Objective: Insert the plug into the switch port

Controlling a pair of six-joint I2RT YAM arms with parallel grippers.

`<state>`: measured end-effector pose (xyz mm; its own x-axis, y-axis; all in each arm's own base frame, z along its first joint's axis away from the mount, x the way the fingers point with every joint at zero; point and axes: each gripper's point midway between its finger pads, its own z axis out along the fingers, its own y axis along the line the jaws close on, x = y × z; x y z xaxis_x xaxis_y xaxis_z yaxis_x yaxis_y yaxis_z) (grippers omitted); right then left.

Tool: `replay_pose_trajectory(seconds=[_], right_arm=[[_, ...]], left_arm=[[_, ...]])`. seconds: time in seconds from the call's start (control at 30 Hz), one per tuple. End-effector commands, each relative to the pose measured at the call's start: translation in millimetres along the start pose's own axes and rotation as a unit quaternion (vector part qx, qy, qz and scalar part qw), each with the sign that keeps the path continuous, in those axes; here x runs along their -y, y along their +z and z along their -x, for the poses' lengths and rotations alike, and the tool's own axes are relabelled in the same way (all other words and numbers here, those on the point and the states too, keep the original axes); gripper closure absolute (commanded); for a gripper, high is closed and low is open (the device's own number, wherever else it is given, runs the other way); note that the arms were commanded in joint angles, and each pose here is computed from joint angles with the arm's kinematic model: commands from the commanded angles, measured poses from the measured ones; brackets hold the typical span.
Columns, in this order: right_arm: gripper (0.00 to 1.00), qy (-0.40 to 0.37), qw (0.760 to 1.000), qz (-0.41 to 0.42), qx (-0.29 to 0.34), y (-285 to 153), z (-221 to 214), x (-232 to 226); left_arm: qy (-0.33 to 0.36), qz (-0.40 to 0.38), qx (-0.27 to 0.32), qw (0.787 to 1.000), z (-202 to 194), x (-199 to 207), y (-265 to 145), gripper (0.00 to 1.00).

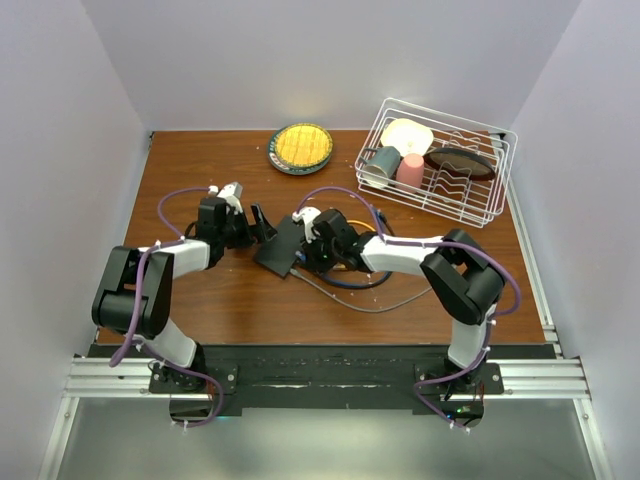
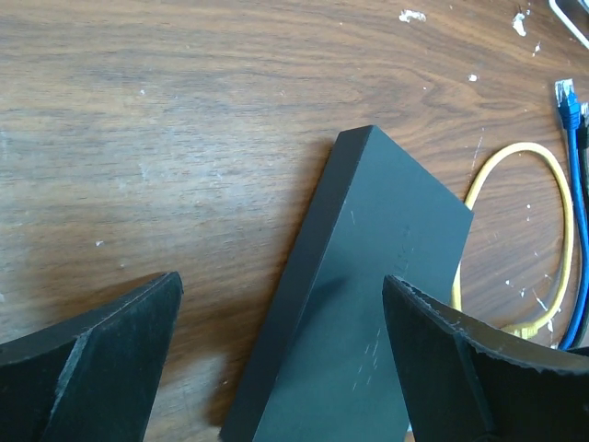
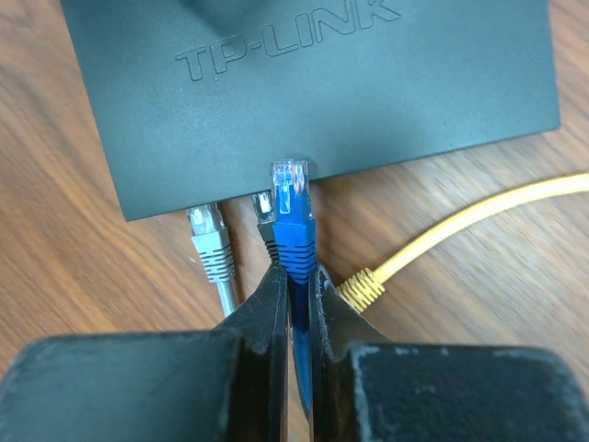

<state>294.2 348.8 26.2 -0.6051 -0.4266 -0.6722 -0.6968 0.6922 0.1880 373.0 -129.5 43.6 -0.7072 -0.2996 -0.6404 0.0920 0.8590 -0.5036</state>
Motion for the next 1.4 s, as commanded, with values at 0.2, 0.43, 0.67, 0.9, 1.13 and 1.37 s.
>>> replay_pose_trajectory(seconds=[0.2, 0.43, 0.67, 0.9, 1.13, 1.37], right_arm=[[1.00, -0.002, 0.998, -0.050, -0.039, -25, -18, 28], [1.00, -0.020, 1.000, 0.009, -0.005, -34, -2, 7], [1.00, -0.023, 1.000, -0.005, 0.017, -42, 10, 11], [1.00, 0.011, 0.999, -0.050, -0.001, -28, -1, 39], [1.00, 0.016, 0.996, -0.078, -0.031, -11, -15, 54], [1.00, 0.014, 0.993, -0.092, -0.069, -15, -38, 59]], left_arm=[[0.014, -0.028, 0.017, 0.999, 14, 7, 8, 0.05], [0.013, -0.034, 0.013, 0.999, 12, 8, 9, 0.05], [0.015, -0.036, 0.017, 0.999, 15, 10, 7, 0.05], [0.019, -0.043, 0.019, 0.999, 18, 15, 5, 0.05], [0.020, -0.053, 0.017, 0.998, 18, 17, 5, 0.05], [0.021, -0.060, 0.020, 0.998, 24, 22, 8, 0.05]])
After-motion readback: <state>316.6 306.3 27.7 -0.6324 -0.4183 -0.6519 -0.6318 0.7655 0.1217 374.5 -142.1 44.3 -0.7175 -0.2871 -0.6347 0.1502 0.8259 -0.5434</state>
